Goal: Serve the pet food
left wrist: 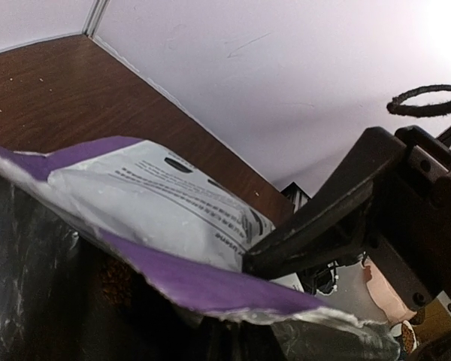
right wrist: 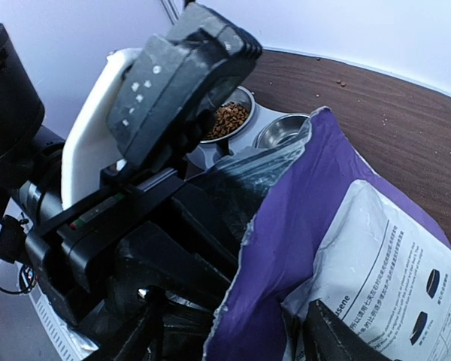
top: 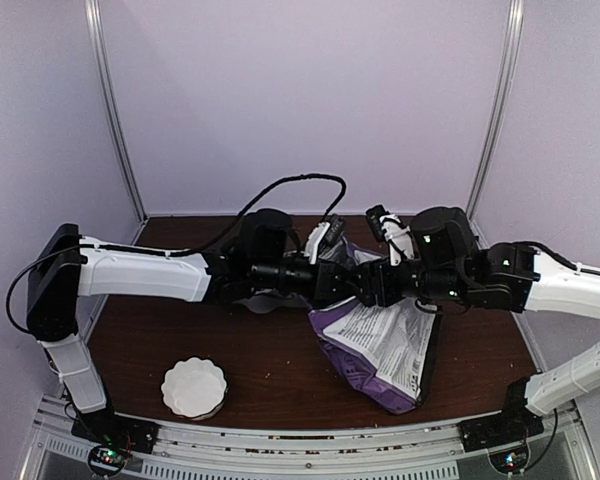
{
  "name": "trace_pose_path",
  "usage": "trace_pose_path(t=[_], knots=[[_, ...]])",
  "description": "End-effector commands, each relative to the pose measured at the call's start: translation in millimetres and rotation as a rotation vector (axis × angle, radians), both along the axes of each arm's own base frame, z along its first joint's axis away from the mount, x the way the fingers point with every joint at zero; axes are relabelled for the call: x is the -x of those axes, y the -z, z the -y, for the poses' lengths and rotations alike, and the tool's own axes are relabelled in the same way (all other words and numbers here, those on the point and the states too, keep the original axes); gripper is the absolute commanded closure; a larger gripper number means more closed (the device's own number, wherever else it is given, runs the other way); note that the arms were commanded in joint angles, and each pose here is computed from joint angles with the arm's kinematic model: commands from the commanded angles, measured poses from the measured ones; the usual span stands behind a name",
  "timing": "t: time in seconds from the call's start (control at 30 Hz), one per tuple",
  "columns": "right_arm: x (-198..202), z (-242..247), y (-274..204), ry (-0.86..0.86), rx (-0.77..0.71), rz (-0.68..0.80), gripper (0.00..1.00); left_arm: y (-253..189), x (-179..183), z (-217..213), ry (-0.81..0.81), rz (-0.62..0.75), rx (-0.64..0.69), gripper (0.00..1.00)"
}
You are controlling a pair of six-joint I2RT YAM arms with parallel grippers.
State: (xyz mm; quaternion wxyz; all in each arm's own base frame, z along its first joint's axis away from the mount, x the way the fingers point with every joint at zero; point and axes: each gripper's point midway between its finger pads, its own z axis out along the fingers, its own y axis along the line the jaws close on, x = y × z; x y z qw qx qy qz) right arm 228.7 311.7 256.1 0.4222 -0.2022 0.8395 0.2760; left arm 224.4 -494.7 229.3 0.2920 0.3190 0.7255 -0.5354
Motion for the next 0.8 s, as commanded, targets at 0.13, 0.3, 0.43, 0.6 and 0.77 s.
trace_pose_path(t=[0.13,0.3,0.43,0.6,0.77], knots=[[-16.3,19.2,14.9,0.150,0.101,-0.008,0.61,-73.4,6.6,-1.7,0.020,0.132,0.180,1.00],[-19.4,32.5,20.4,0.217,0.119,-0.014,0.90,-77.1,6.2,-4.2,0.009,0.139,0.185,1.00],[-20.6,41.7,13.7,0.249,0.121,0.005,1.00,-82.1,6.0,-9.2,-0.009,0.137,0.194,1.00],[-21.3,52.3,3.3,0.273,0.110,0.035,1.00,-88.0,2.1,-21.8,-0.046,0.091,0.227,1.00],[-21.8,64.3,-1.6,0.296,0.096,0.047,1.00,-94.3,-0.6,-39.1,-0.077,0.035,0.292,1.00]])
